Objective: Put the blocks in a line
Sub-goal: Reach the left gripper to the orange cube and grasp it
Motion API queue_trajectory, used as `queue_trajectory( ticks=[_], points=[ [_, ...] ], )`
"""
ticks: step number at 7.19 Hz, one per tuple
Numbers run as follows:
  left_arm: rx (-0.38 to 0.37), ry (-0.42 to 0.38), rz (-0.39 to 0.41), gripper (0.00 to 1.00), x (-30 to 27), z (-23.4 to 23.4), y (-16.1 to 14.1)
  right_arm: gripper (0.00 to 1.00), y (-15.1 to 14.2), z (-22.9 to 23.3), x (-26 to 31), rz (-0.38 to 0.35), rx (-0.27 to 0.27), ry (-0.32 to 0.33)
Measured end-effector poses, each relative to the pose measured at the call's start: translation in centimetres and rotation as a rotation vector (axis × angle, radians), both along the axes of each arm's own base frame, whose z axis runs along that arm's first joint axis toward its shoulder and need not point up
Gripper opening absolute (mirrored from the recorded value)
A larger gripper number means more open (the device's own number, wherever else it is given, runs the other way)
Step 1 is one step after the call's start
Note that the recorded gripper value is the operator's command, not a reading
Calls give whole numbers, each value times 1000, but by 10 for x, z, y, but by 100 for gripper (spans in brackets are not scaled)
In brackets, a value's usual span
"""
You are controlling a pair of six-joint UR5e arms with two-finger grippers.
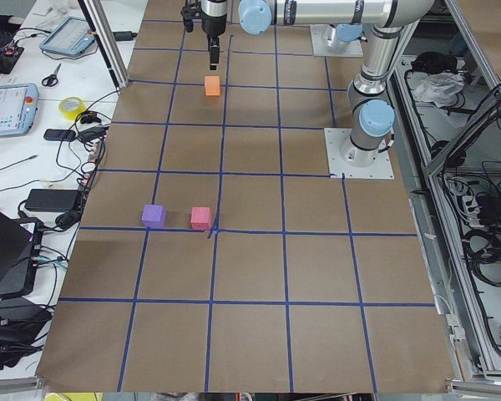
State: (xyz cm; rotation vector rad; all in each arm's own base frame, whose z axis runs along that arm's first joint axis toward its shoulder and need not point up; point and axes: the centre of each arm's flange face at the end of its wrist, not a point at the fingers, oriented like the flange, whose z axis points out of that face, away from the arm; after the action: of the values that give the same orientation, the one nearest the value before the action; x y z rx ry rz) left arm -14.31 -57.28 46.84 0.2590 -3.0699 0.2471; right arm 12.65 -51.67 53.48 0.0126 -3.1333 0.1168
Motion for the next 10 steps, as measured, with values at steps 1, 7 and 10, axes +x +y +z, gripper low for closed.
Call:
queue_trajectory(
  ticks=[1, 7, 10],
  points=[
    [-11, 19, -9, 100, -28, -21, -20, 100, 0, 0, 0, 2, -1, 0],
    [130, -55, -195, 100, -177, -211, -66, 100, 0, 0, -1, 1, -1, -1],
    [191, -63, -208, 100, -186, -263, -70, 100, 0, 0, 0, 1, -4, -3]
  ],
)
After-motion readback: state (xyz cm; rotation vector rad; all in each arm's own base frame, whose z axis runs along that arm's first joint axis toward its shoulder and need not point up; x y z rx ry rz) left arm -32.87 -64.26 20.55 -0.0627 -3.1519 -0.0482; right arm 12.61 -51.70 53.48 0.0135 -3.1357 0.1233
